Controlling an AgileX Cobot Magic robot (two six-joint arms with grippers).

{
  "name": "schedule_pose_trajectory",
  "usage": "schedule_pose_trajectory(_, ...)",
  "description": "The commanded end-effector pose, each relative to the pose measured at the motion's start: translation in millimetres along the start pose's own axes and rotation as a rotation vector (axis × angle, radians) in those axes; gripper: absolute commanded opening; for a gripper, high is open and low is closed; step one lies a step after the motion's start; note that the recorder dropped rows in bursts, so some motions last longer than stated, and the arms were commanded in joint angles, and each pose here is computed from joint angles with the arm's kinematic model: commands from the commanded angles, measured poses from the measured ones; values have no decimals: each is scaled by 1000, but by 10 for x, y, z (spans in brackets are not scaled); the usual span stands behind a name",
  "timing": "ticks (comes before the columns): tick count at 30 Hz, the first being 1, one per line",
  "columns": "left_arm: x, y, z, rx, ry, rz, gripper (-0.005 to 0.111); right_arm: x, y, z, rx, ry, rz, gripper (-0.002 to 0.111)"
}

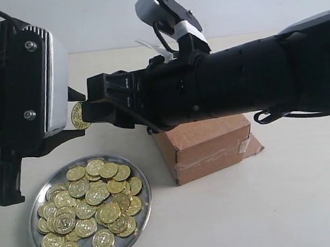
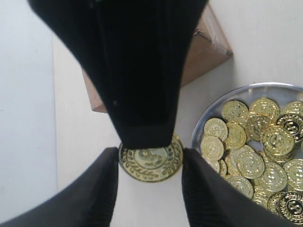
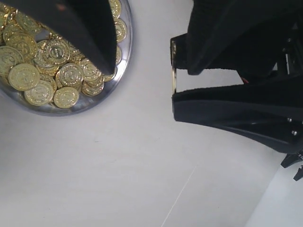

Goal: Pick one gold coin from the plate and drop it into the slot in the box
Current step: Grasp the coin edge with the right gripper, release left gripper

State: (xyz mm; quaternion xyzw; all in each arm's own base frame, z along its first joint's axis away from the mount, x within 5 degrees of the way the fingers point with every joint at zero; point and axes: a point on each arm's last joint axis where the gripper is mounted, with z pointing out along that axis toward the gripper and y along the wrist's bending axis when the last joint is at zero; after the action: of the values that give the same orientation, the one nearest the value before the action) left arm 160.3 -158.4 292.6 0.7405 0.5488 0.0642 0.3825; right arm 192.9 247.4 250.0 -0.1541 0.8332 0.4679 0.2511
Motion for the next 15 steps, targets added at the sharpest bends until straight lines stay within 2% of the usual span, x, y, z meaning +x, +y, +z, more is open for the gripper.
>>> schedule_pose_trajectory(1,-33,6,-17,-13,-36,-33,25,-21,35,0,-16,-3,-18,46)
schedule_pose_trajectory(11,-53,18,-18,-28,-54,-42,25,-81,90,-2,-33,-19,-28,46)
schedule_pose_trajectory(15,-55,21,-24,-31,-57,-44,25,-86,91,-2,-32,-21,-29,41)
